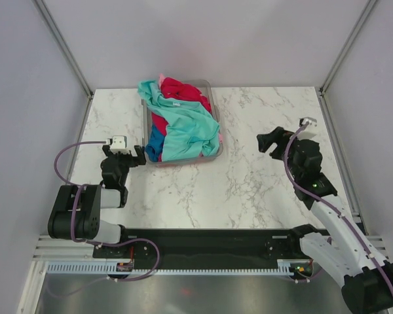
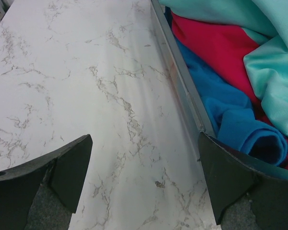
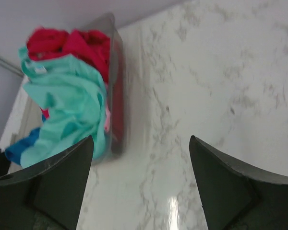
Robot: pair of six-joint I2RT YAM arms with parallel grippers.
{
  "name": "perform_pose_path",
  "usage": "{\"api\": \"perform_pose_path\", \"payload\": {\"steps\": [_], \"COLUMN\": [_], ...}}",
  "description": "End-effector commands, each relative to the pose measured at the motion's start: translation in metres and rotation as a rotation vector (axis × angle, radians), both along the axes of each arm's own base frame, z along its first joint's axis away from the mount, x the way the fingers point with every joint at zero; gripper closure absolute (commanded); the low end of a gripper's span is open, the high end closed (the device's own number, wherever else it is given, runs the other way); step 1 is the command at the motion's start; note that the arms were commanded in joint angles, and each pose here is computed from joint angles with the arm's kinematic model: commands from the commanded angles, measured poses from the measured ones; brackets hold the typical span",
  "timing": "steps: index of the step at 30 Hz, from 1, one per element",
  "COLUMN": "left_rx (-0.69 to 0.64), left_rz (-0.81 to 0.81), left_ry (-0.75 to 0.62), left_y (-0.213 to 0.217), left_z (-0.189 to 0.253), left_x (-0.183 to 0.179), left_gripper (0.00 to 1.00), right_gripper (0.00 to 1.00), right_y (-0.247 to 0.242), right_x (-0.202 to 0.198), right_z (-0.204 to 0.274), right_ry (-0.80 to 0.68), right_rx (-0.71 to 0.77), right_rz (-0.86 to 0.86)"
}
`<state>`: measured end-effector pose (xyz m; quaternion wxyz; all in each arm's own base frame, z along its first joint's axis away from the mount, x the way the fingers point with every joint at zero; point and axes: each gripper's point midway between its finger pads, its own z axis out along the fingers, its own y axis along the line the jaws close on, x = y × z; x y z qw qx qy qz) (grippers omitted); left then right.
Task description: Fold and stack the t-shirts
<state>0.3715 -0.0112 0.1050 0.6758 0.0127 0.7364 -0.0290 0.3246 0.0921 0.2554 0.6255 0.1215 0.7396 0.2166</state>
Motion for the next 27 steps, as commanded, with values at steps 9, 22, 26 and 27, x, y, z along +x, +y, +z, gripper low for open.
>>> {"api": "perform_pose_path", "payload": {"steps": [9,22,26,27], "left_rx": [-0.007,-0.427,-0.384,-0.383], "left_rz": [0.153,0.026,-0.038,-0.073], "left_ry": [0.125,0.400,0.419,0.405], "left_y": [0.024,-0.032,-0.039,-0.044], "left_z": [0.049,0.146,0.144,0.149], "left_x": [-0.003,-0.117,-0.146,-0.150], "left_gripper": [0.00,0.00,0.00,0.00], "right_gripper": [0.02,0.05,0.07,0.07], "right_y": [0.035,0.146,0.161,0.164], "right_x": [-0.051,0.073,0.115,0.122], "right_z": [-0.071,-0.024,-0.063,-0.067], "right_ry": [0.411,0.339,0.418,0.422], "right_rx": [-0.011,-0.283,-0.386,-0.400], "right_rz": [0.214,0.287,0.257,0.253]}}
